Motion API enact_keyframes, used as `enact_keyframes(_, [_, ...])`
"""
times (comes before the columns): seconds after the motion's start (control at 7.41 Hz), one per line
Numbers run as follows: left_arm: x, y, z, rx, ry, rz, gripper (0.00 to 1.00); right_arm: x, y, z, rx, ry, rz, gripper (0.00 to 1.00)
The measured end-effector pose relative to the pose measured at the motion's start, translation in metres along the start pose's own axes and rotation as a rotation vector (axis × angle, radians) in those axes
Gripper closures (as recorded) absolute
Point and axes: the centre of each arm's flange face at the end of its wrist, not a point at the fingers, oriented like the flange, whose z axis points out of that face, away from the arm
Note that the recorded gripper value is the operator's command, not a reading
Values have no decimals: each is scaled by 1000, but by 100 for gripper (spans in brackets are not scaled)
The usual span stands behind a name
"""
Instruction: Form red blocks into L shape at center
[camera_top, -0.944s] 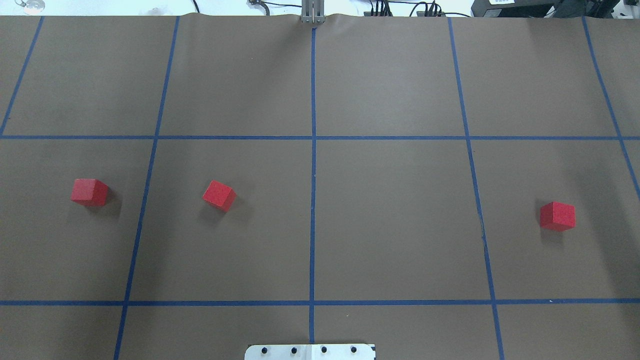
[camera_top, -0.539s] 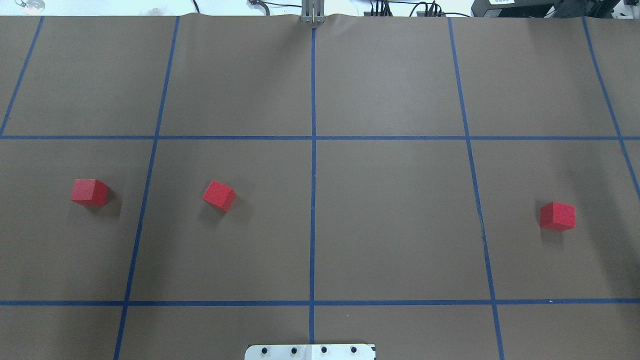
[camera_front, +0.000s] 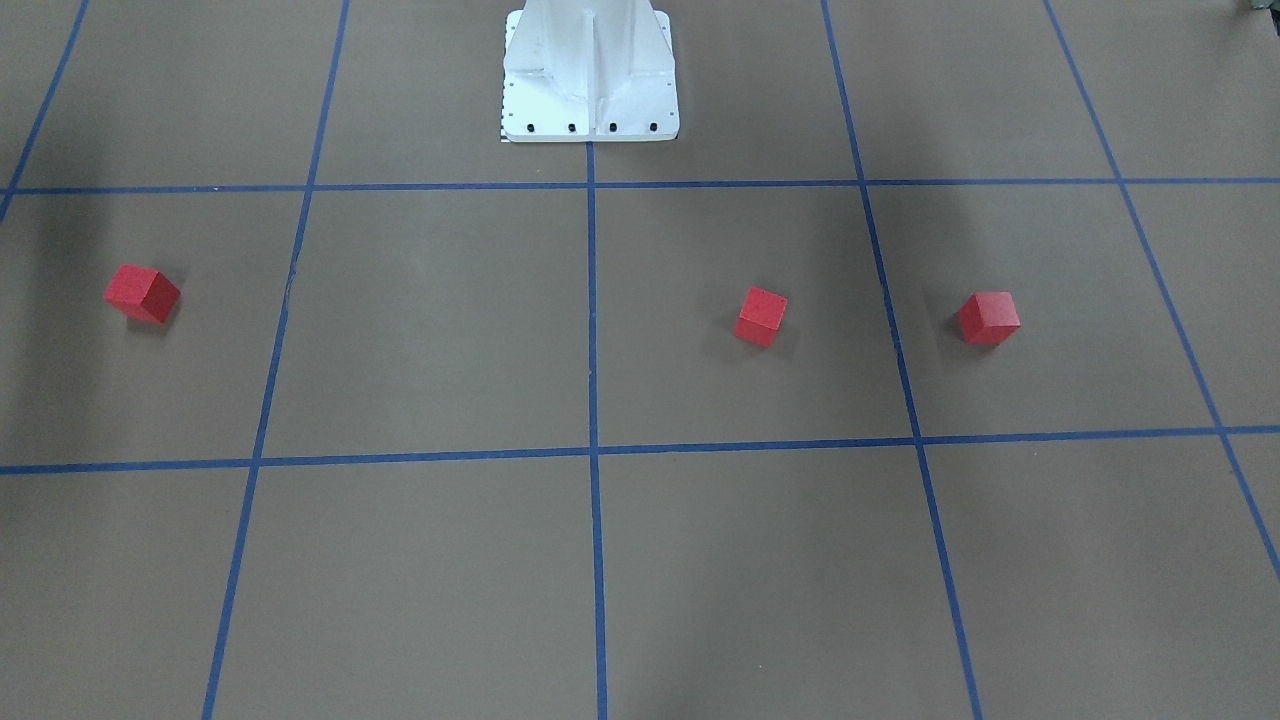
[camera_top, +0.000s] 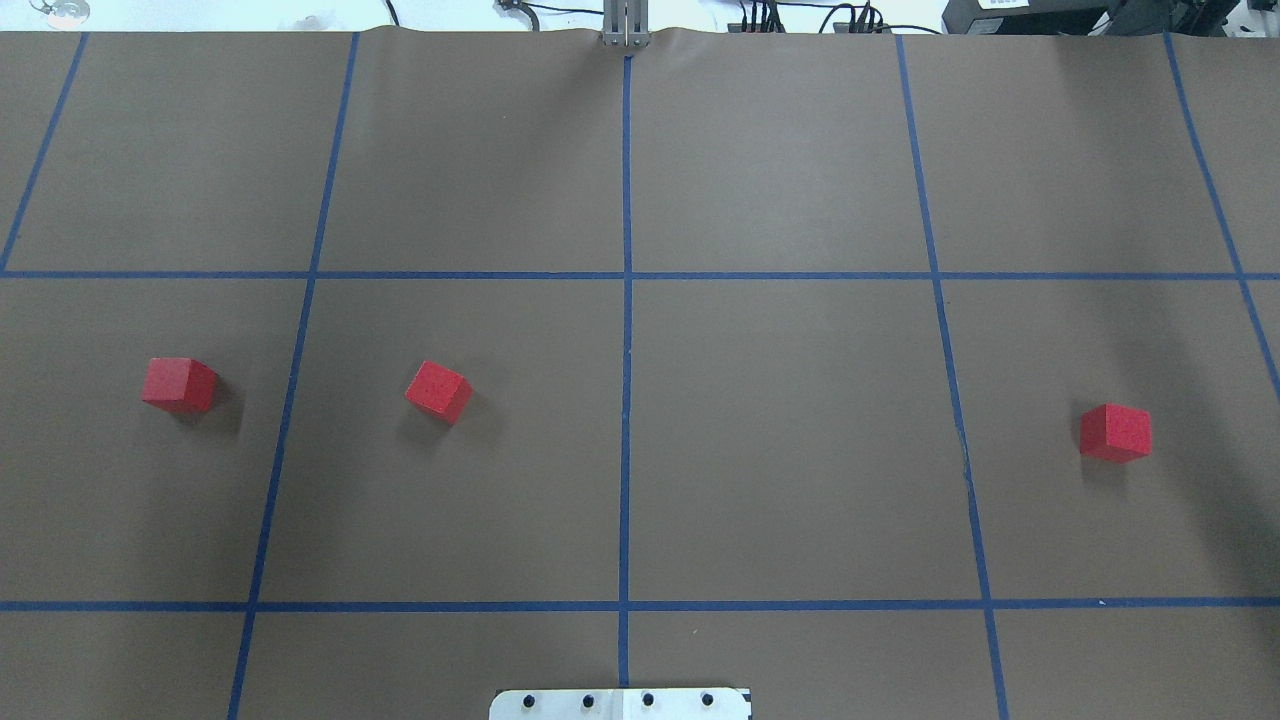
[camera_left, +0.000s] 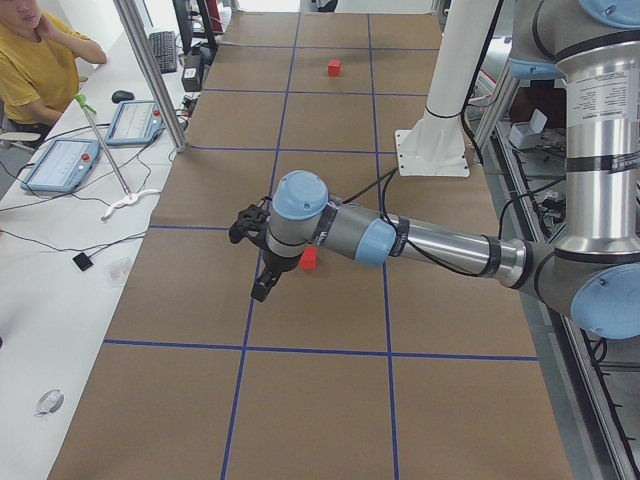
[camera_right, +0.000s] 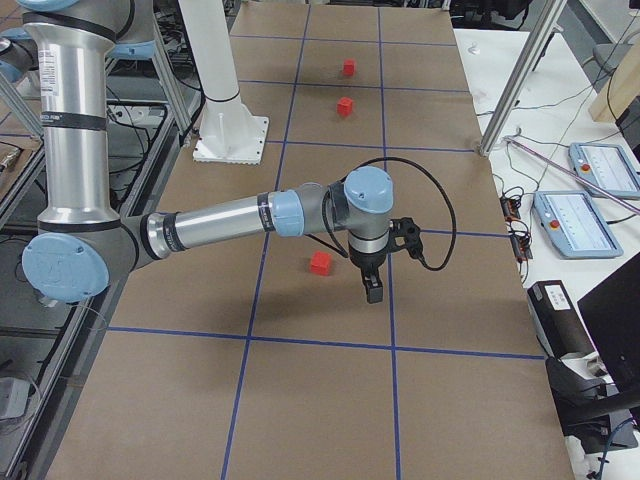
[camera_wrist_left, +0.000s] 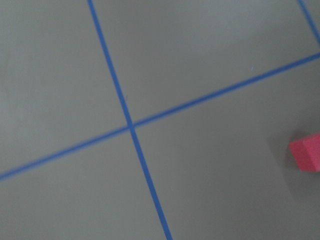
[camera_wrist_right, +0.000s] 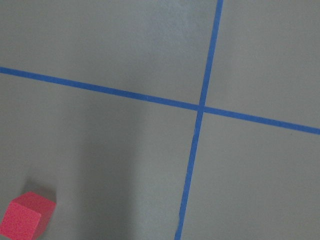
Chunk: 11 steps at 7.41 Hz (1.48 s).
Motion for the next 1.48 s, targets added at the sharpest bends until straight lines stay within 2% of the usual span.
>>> enact_keyframes(0.27, [-4, -16, 2, 24, 0, 26, 0, -8, -6, 0, 66, -8, -19, 0])
enact_keyframes(0.54, [-4, -19, 2, 38, -2, 42, 0, -57, -19, 20, 107, -53, 87, 0])
enact_keyframes(0.67, [-4, -20, 1, 42, -2, 46, 0, -87, -18, 40, 111, -71, 140, 1])
enact_keyframes(0.81, [-3, -21, 0, 48, -3, 52, 0, -117, -7, 62, 108, -70, 181, 1])
enact_keyframes(1.21, [-2, -22, -1, 59, -4, 64, 0, -195, 56, 124, 117, -27, 266, 1])
enact_keyframes(1.48, [-1, -23, -2, 61, -5, 67, 0, -232, 88, 162, 137, 14, 275, 1])
